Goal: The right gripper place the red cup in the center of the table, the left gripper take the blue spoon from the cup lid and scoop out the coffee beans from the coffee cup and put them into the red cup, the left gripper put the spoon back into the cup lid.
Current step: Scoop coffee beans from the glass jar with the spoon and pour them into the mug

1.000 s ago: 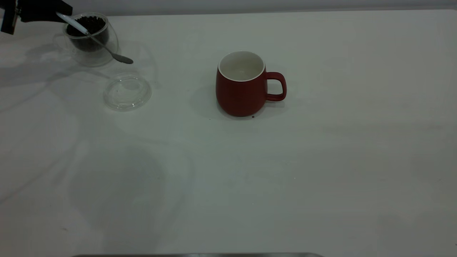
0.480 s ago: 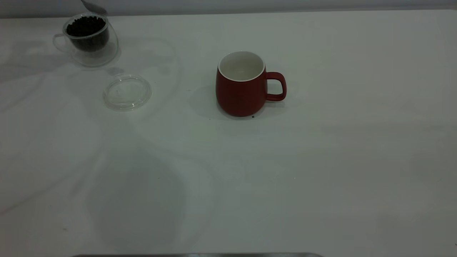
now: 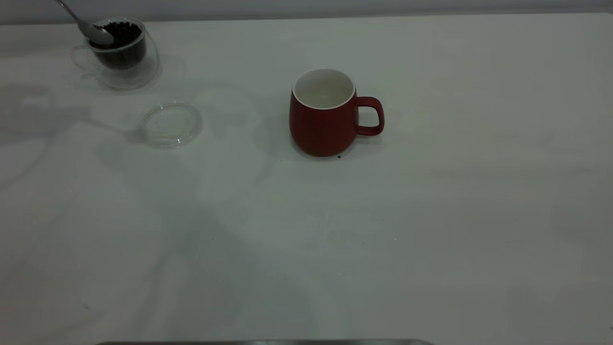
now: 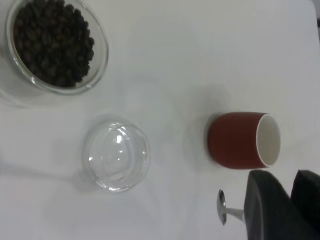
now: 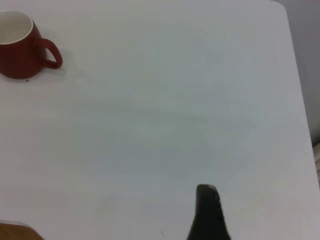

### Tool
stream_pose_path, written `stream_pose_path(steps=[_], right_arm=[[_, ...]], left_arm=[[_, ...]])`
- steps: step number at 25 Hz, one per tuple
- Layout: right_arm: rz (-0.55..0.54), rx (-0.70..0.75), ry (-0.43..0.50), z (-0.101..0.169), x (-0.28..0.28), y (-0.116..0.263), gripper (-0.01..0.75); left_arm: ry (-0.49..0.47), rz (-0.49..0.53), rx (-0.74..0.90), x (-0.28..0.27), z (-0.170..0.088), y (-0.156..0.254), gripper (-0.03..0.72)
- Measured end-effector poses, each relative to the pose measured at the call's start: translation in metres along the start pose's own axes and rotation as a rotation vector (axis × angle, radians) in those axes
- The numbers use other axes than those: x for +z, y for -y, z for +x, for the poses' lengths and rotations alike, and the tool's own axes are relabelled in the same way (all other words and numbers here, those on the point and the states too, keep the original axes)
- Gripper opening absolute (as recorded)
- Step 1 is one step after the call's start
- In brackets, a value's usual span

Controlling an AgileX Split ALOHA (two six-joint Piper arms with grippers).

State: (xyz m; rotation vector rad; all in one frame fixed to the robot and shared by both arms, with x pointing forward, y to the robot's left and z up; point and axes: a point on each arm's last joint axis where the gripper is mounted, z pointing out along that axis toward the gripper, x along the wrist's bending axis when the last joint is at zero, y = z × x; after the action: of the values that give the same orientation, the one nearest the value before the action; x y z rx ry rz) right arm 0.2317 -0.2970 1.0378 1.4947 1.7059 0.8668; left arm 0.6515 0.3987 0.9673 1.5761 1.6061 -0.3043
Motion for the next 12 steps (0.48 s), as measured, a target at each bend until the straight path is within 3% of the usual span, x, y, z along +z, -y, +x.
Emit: stream_pose_path(steps=[5,12], right_arm=[[0.000,0.000,0.000,0.000,0.000,0.000,0.588],[0.000,0.000,0.000,0.000,0.000,0.000,0.588]], left_arm=[[0.062,-0.249,-0.107,-0.018,0.036,0.029,0.125],[-0.014,-0.505,-0.084,-0.044,0.072,0.042,0.125]])
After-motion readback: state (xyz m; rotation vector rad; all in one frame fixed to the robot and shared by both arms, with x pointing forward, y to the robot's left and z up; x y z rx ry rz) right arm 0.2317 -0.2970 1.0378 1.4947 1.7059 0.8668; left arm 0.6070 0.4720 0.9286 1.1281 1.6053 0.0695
